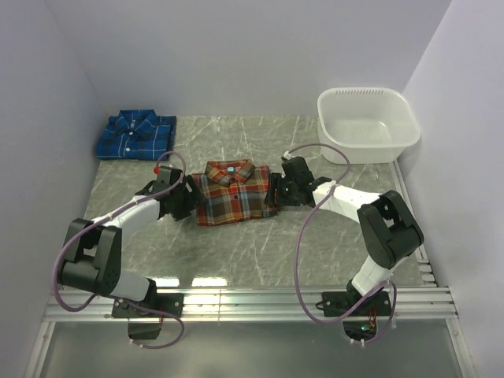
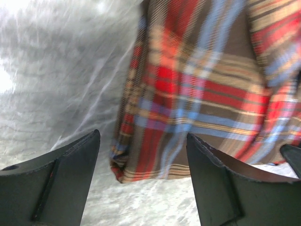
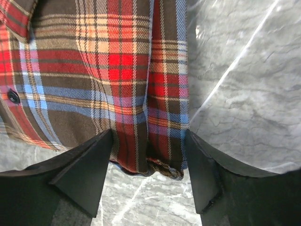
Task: Fold and stack the long sleeve shirts
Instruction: Fold the shirt, then neatly place the folded shirt to the corner
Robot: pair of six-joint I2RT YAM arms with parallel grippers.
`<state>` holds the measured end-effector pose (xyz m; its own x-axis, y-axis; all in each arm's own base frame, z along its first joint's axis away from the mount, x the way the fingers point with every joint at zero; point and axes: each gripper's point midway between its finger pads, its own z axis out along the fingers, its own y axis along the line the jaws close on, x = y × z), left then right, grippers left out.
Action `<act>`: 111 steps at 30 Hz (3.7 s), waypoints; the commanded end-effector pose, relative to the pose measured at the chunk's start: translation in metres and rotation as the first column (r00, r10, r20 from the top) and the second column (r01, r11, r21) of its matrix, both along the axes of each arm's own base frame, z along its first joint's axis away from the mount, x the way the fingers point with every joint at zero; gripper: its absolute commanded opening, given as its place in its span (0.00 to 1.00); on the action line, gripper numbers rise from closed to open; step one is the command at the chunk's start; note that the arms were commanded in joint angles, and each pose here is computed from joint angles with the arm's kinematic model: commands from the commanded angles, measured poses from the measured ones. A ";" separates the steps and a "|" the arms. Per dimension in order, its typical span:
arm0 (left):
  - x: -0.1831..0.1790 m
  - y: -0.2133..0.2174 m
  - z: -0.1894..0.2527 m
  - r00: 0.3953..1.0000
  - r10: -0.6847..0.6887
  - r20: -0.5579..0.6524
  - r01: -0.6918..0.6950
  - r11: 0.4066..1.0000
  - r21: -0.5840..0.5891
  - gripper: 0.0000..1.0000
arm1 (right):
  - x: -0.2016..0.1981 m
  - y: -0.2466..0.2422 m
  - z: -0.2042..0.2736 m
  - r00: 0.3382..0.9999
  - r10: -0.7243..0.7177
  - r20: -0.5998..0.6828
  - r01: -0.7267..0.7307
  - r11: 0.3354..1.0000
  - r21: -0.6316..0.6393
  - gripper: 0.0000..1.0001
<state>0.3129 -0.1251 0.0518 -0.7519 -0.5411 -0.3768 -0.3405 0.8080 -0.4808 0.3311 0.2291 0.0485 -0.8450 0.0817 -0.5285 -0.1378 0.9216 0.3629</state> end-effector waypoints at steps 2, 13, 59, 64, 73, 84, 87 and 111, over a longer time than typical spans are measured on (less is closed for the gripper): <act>-0.002 -0.009 -0.011 1.000 -0.007 -0.007 0.007 0.999 -0.041 0.78 | -0.004 0.016 0.002 0.999 0.051 -0.002 -0.050 0.996 0.072 0.66; -0.009 -0.021 -0.018 0.999 -0.035 -0.017 0.034 0.997 -0.070 0.73 | -0.017 0.052 0.015 0.994 0.110 -0.022 -0.097 0.944 0.316 0.36; -0.036 -0.007 -0.027 1.000 -0.006 -0.031 0.002 0.994 -0.109 0.48 | 0.018 0.025 0.045 0.999 -0.045 0.019 0.032 0.901 0.433 0.32; -0.040 -0.006 -0.033 0.999 0.009 -0.051 -0.015 0.994 -0.110 0.47 | 0.010 0.023 0.008 0.997 -0.045 -0.054 0.066 0.883 0.464 0.29; -0.041 -0.005 -0.033 0.998 0.024 -0.051 -0.030 0.993 -0.112 0.47 | 0.004 -0.016 -0.003 0.992 -0.104 -0.065 0.122 0.895 0.429 0.27; -0.034 -0.004 -0.021 0.999 0.039 -0.020 -0.042 0.992 -0.115 0.49 | -0.044 0.008 0.032 0.999 0.032 -0.028 -0.015 0.873 0.488 0.28; -0.031 -0.003 -0.018 0.999 0.053 -0.009 -0.054 0.992 -0.114 0.50 | -0.061 0.013 0.009 0.994 0.060 -0.095 -0.006 0.874 0.485 0.28; 0.087 0.084 0.122 0.926 0.283 0.252 -0.308 0.949 0.068 0.87 | -0.037 -0.045 0.078 0.978 -0.075 0.195 0.030 0.975 0.221 0.58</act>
